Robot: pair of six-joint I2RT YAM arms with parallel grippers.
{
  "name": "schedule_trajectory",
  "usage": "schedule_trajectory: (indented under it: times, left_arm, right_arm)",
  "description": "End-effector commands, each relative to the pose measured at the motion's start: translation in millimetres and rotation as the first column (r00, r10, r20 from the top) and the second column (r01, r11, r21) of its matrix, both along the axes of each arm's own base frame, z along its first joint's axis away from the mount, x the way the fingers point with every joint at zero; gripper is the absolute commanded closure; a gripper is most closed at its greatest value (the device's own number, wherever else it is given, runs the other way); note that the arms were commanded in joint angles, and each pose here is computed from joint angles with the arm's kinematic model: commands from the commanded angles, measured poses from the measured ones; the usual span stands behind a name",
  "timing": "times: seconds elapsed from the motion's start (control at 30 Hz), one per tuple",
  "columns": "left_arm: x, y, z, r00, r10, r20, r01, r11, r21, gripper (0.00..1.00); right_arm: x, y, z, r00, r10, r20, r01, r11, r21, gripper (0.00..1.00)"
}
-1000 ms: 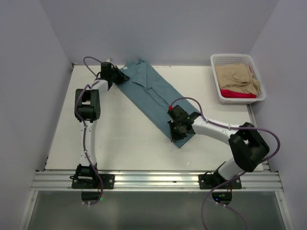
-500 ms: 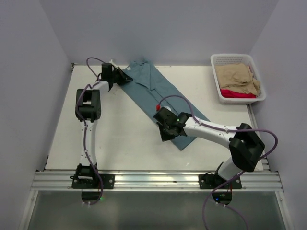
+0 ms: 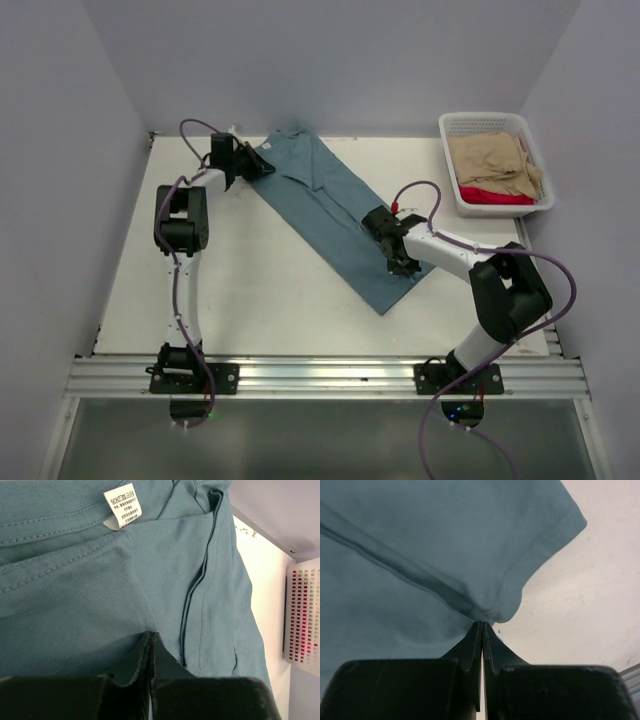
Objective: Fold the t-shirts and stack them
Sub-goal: Fold the tshirt
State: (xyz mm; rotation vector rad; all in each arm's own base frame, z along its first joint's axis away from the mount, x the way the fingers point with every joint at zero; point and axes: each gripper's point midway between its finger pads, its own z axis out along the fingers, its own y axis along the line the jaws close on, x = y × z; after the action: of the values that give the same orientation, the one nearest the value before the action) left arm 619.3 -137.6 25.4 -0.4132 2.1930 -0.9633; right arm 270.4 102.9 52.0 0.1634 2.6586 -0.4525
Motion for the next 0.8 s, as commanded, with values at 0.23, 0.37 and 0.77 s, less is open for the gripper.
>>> schedule_trajectory:
  times: [0.23,0.37,0.77]
  left_arm:
    - [-17.4,13.2,-6.1,0.998,0.019,-0.063,-0.016,0.998,0.06,1.0]
    - [-18.0,12.8,-9.9,0.998,0.016,-0.069,-0.012,0.998,0.059,1.0]
    - [-18.8,11.2,-8.7,0.998,0.009,-0.067,-0.005,0.999,0.05,1.0]
  right_arm:
    - [-3.1,-18.0,-29.8,0.995,-0.092,-0.024,0.093,0.995,0.036,1.0]
    - [-4.5,-19.1,-31.6,0.995,-0.092,-0.025,0.093,0.995,0.037,1.0]
    - [7.1,-23.9,25.6,0.989,-0.096,0.114,0.089,0.994,0.063,1.0]
